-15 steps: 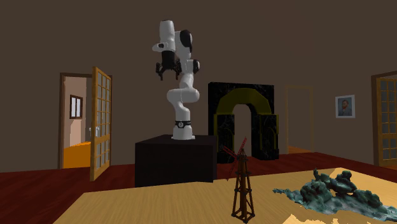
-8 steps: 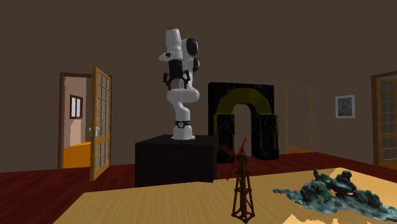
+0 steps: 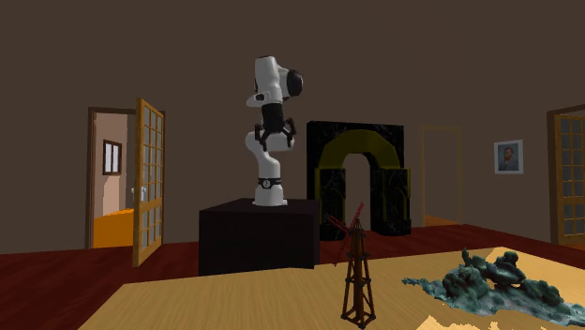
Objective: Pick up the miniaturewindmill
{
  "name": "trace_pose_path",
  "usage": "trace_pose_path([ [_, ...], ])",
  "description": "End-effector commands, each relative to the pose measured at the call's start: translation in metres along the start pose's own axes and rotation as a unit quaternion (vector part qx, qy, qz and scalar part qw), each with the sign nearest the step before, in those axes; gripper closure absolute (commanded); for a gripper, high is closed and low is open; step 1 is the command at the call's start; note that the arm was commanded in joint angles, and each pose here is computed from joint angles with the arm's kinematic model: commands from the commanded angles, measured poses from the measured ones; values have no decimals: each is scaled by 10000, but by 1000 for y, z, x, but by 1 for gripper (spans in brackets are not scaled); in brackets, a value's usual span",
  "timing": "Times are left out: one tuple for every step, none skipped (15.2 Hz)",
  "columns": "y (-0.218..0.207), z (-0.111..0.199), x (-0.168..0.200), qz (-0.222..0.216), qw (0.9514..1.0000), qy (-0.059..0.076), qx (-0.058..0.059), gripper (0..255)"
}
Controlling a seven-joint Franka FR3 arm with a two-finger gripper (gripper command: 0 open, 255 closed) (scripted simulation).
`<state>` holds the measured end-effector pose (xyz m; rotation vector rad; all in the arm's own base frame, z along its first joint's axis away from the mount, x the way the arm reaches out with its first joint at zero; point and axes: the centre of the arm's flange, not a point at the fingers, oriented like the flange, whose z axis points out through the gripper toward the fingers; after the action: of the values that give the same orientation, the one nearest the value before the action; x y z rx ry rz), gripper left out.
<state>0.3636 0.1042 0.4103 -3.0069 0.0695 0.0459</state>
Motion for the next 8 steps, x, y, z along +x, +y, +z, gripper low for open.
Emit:
trace_pose_path([
  [-14, 17, 9, 73, 9999, 54, 79, 0],
  [-20, 26, 13, 106, 9998, 75, 117, 0],
  [-27, 35, 18, 139, 9997, 95, 154, 0],
  [-34, 44, 23, 172, 9996, 116, 191, 0],
  [-41, 53, 27, 206, 9994, 136, 228, 0],
  [-48, 62, 32, 239, 9992, 157, 265, 0],
  [-55, 70, 37, 272, 9990, 177, 303, 0],
  [-62, 79, 42, 305, 9988, 197, 340, 0],
])
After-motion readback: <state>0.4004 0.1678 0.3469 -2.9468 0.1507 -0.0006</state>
